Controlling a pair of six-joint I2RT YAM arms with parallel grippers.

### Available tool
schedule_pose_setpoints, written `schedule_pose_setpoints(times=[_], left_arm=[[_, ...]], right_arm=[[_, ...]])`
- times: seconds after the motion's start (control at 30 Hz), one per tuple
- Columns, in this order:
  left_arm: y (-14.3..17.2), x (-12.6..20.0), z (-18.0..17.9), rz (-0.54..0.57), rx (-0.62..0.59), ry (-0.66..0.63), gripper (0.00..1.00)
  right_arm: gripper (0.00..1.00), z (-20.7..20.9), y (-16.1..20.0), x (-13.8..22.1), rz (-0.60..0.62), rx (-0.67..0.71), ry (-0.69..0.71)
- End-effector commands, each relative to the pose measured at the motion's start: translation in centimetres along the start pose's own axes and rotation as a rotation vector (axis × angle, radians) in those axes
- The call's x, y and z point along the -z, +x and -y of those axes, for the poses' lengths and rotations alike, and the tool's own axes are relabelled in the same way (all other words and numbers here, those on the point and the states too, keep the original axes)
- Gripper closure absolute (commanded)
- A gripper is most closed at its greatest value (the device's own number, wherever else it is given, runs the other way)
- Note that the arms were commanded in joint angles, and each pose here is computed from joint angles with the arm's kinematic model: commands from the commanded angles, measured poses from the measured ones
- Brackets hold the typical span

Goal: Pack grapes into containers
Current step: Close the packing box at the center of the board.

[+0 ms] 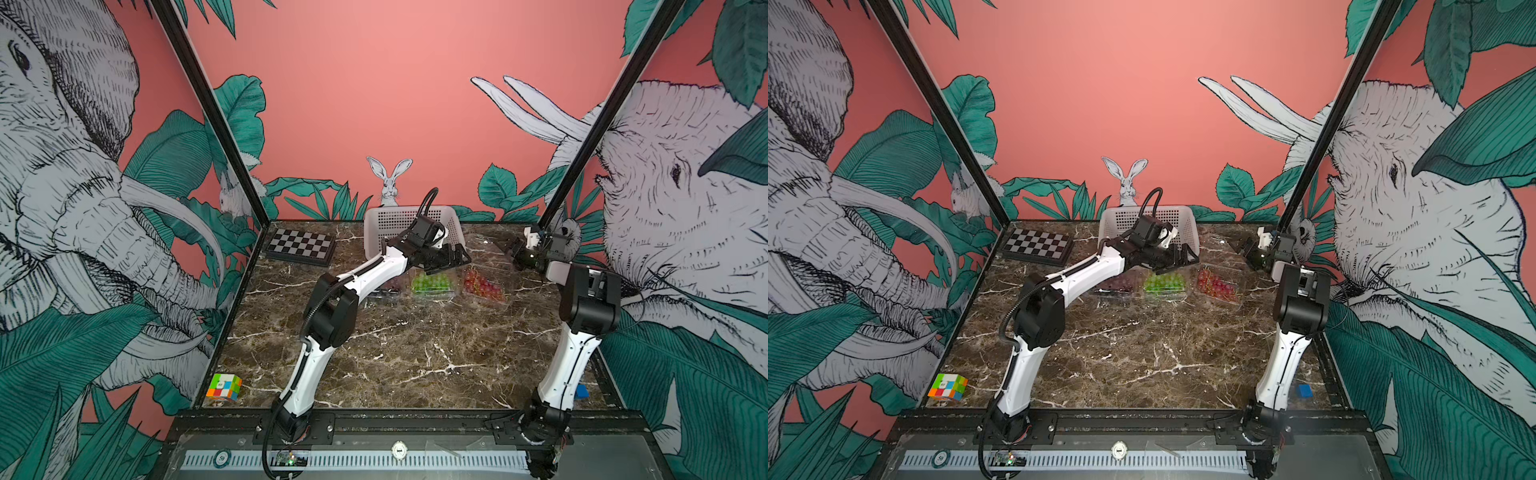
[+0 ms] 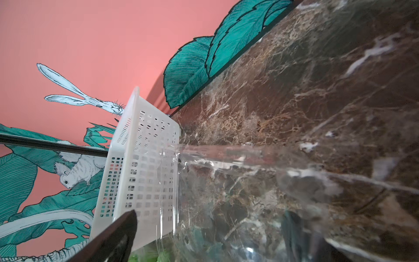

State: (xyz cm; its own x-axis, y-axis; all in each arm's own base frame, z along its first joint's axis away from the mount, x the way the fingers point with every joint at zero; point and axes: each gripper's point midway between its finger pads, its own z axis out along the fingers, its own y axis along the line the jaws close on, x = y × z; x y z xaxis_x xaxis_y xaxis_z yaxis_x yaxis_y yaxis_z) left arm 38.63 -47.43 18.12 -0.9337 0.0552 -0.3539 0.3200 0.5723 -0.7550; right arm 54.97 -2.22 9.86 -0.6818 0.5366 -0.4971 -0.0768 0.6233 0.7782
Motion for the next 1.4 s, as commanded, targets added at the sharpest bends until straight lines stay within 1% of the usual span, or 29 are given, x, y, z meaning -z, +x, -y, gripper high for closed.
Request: schedule_pose_setpoints(times=[0.0,0.07,0.1,0.3,0.57,0.83,1.2,1.37], left_arm=[[-1.0,1.1,1.5,0.024,-0.029,0.015,0.01],[-1.0,1.2,1.6,0.025,-0.030,0.016,0.01],[-0.9,1.2,1.5,0.024,-0.029,0.015,0.01],[-1.2,1.5,2.0,0.033,-0.041,0.020,0.01],[-2.4,1.8,3.0,0.064,-0.057,0.030,0.01],[-4.5,1.0,3.9,0.120,-0.050,0.059,0.01],[-6.6,-1.0,4.3,0.168,-0.047,0.106,0.01],[-7.9,-1.1,4.8,0.210,-0.065,0.119,0.01]], right_arm=[[0.01,-3.0,-1.5,1.7,0.048,0.088,-0.045],[0.01,-3.8,-1.9,2.4,0.070,0.105,-0.052],[0.02,-3.4,-0.9,2.5,0.061,0.087,-0.045],[0.01,-4.6,-0.7,3.7,0.074,0.105,-0.049],[0.01,-6.4,-0.3,5.5,0.100,0.123,-0.043],[0.01,-7.0,1.3,6.9,0.122,0.136,-0.040],[0.01,-8.8,2.3,8.8,0.165,0.195,-0.056],[0.01,-8.9,2.8,9.1,0.164,0.219,-0.055]])
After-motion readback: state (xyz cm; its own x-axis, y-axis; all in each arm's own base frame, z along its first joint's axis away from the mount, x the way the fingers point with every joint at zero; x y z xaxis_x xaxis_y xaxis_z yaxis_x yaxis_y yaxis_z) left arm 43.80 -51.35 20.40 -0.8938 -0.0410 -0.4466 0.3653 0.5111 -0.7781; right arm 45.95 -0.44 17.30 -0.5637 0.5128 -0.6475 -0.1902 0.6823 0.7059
